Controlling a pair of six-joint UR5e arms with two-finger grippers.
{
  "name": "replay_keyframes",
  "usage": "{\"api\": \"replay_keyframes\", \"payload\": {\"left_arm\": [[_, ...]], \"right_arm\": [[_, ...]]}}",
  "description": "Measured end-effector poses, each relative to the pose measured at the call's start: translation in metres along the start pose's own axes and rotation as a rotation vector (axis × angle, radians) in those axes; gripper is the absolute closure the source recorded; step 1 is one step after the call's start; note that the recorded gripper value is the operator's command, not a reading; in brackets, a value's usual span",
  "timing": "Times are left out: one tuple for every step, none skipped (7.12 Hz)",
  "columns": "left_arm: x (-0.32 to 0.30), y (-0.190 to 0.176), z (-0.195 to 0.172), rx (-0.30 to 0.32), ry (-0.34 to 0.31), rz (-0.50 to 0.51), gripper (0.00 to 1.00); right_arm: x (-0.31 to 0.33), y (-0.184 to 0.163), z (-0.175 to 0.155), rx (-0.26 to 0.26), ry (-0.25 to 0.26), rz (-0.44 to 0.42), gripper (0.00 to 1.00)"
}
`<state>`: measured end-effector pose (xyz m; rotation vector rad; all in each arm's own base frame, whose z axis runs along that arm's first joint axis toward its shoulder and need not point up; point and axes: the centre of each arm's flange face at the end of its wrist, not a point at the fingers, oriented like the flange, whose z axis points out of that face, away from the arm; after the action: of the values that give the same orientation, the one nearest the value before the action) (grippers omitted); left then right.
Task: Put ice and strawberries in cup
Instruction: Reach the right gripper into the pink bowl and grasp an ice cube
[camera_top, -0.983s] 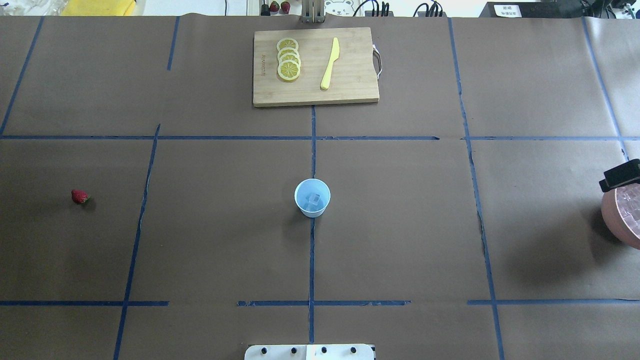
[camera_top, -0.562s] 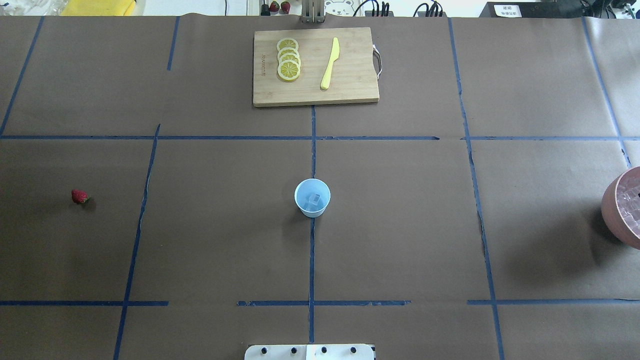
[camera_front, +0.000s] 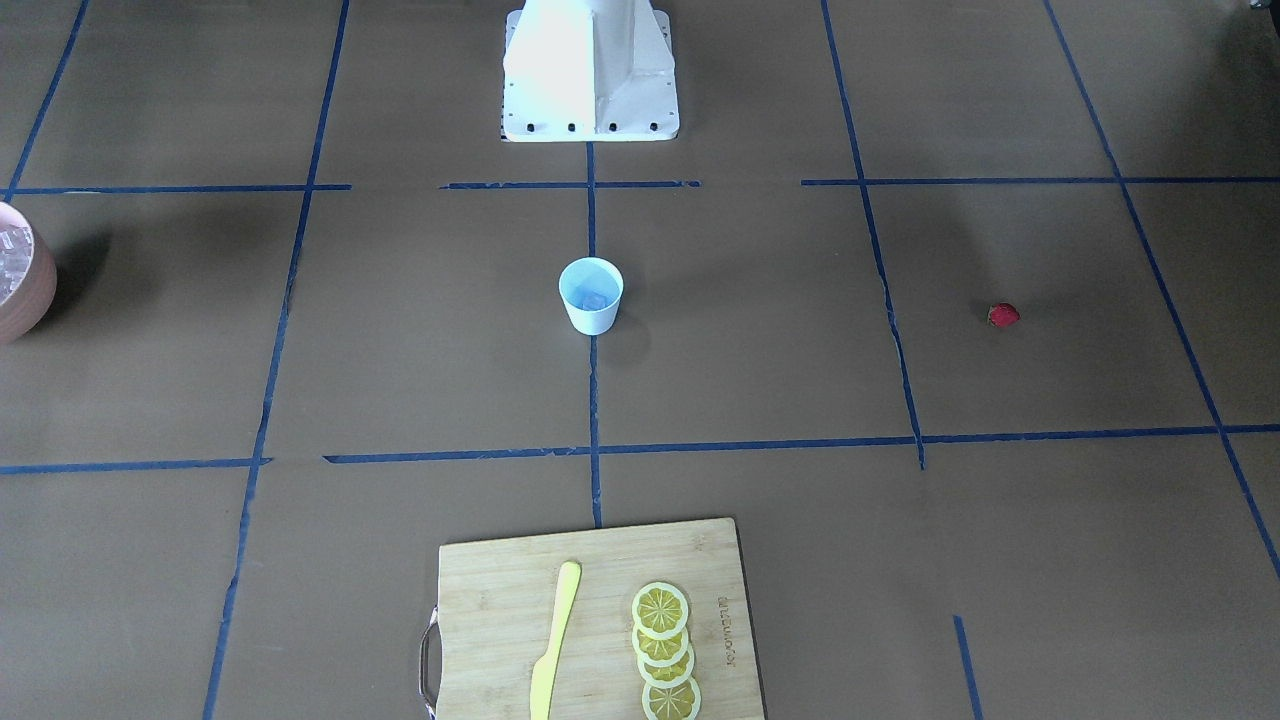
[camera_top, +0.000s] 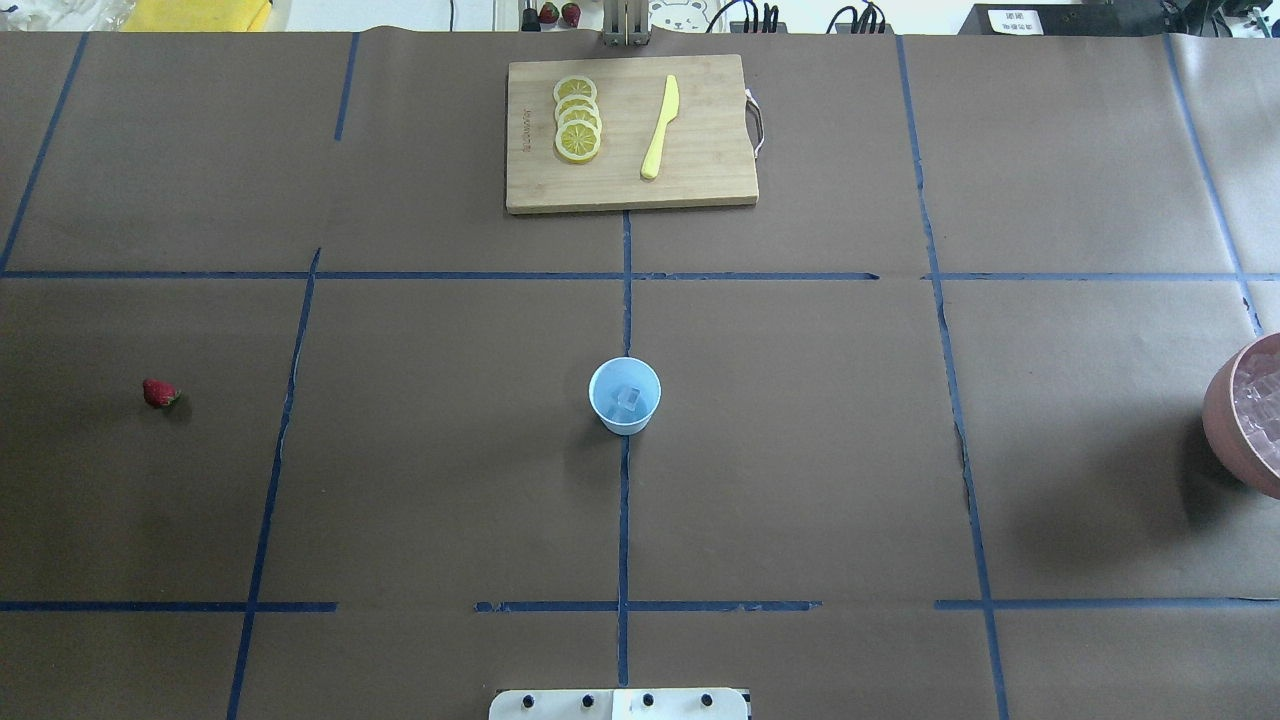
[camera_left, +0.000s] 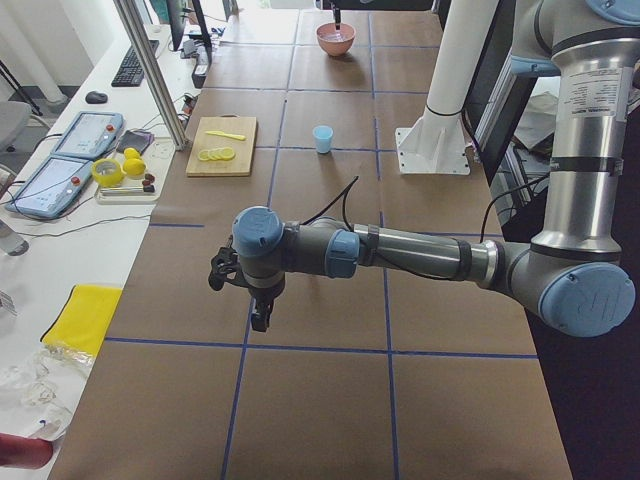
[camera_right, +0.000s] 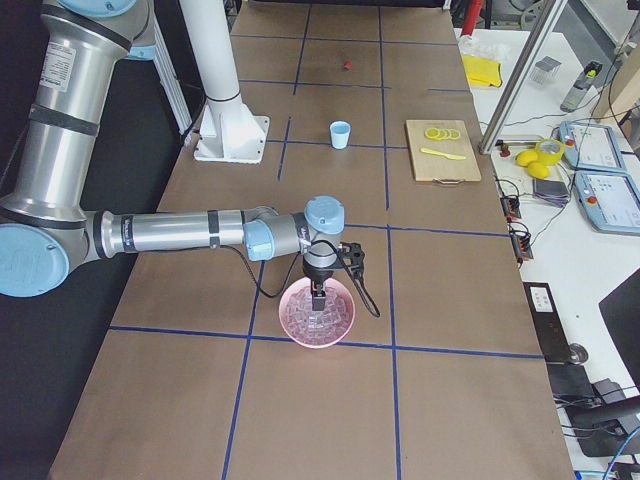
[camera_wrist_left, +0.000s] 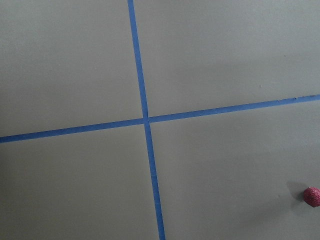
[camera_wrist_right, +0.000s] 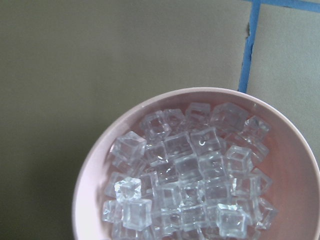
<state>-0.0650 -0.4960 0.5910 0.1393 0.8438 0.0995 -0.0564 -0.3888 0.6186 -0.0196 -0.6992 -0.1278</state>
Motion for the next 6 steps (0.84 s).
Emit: {"api": "replay_keyframes", "payload": {"left_arm": [[0.001, 0.0, -0.001, 0.002, 0.0, 0.002, 0.0], [0.003, 0.001, -0.003, 0.005, 0.0, 0.005, 0.0], [0.005, 0.001, -0.004, 0.007, -0.001, 0.008, 0.0], [0.006, 0.001, -0.005, 0.009, -0.001, 0.01, 0.0], [0.006, 0.001, -0.006, 0.01, -0.001, 0.011, 0.0], [0.007, 0.001, -0.006, 0.01, -0.001, 0.012, 0.0]], "right_arm": [[0.009, 0.0, 0.009, -0.003, 0.009, 0.003, 0.05], [0.014, 0.0, 0.016, -0.005, 0.015, 0.005, 0.1], [0.019, 0.001, 0.021, -0.01, 0.02, 0.009, 0.18], [0.023, 0.001, 0.024, -0.015, 0.027, 0.013, 0.2], [0.025, 0.001, 0.026, -0.015, 0.039, 0.015, 0.2], [0.027, -0.001, 0.028, -0.013, 0.051, 0.014, 0.2]]}}
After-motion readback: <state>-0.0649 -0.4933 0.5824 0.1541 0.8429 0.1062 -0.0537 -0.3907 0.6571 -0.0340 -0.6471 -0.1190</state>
